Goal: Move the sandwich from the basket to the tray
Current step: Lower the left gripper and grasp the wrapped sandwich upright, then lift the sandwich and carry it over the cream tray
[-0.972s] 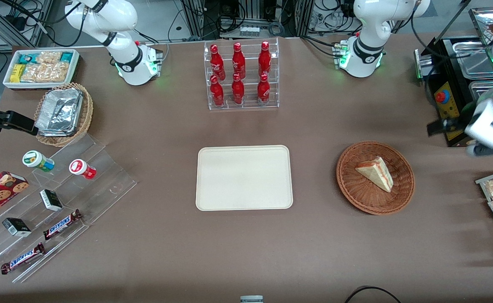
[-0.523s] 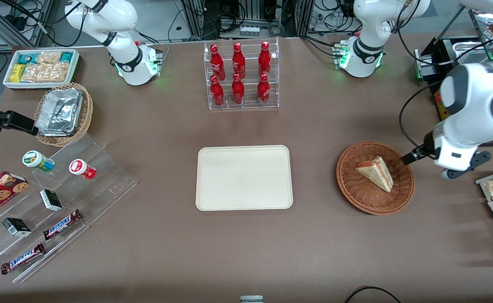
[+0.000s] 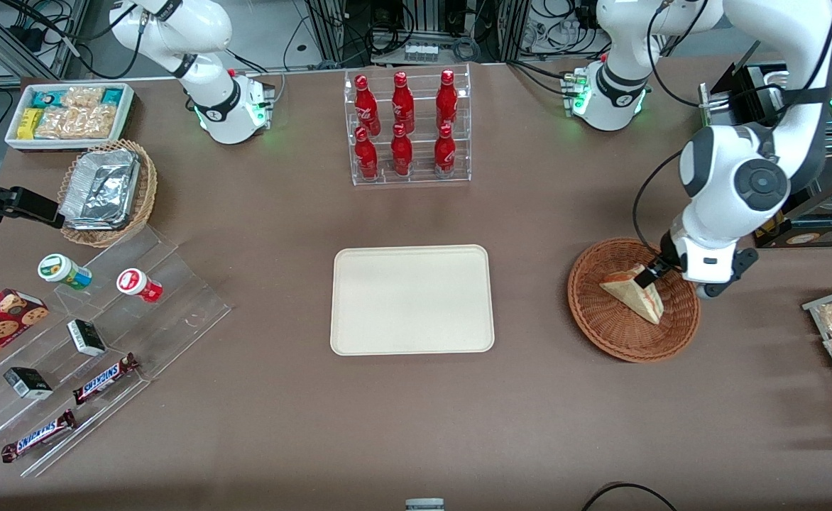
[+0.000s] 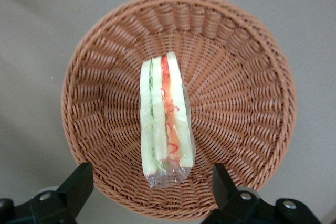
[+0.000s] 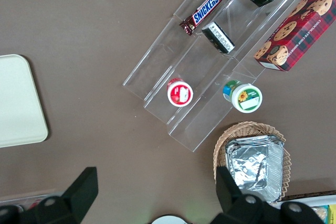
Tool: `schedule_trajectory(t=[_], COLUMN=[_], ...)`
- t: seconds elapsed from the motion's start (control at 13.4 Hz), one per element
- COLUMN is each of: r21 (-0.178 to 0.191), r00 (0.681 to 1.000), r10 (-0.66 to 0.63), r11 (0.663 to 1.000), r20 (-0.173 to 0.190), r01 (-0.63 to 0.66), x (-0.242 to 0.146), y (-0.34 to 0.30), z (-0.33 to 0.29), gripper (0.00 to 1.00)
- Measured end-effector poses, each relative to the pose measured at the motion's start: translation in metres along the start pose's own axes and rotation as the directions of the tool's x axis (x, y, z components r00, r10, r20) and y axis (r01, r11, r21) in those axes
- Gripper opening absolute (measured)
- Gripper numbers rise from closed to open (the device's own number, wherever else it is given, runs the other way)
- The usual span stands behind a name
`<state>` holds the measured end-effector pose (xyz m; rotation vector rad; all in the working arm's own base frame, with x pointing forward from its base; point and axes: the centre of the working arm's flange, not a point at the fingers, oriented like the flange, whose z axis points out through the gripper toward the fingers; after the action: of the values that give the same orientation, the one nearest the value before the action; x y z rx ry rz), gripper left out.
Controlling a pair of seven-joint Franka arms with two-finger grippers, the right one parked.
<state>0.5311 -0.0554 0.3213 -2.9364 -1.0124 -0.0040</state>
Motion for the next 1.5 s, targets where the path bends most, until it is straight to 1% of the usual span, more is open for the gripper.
schedule_trajectory(t=[0.15, 0.37, 0.67, 0.9, 0.97, 1.12, 1.27, 1.35, 1.5], r21=[-0.009, -0.005, -0.024, -0.019, -0.019, -0.02, -0.023, -0.024, -0.03], r00=[1.0, 1.0, 0.999, 0.999, 0.999, 0.998, 0.998, 0.998, 0.998], r10=[-0.002, -0.003, -0.041, -0.049, -0.052, -0.062, -0.065, -0.065, -0.064], r11=[1.0, 1.0, 0.999, 0.999, 0.998, 0.998, 0.998, 0.998, 0.997], r20=[-0.007, -0.001, -0.014, -0.008, -0.008, -0.008, -0.01, -0.011, -0.018], r01=[0.002, 0.003, 0.04, 0.049, 0.052, 0.062, 0.064, 0.065, 0.064], x=[-0.006, -0.011, -0.008, -0.008, -0.008, -0.008, -0.007, -0.007, -0.005], y=[0.0, -0.004, -0.001, -0.001, -0.001, 0.0, 0.0, 0.0, 0.002], z=[0.014, 0.031, 0.047, 0.059, 0.061, 0.062, 0.062, 0.061, 0.055], gripper=[1.0, 1.0, 1.0, 0.98, 0.9, 0.64, 0.44, 0.36, 0.3])
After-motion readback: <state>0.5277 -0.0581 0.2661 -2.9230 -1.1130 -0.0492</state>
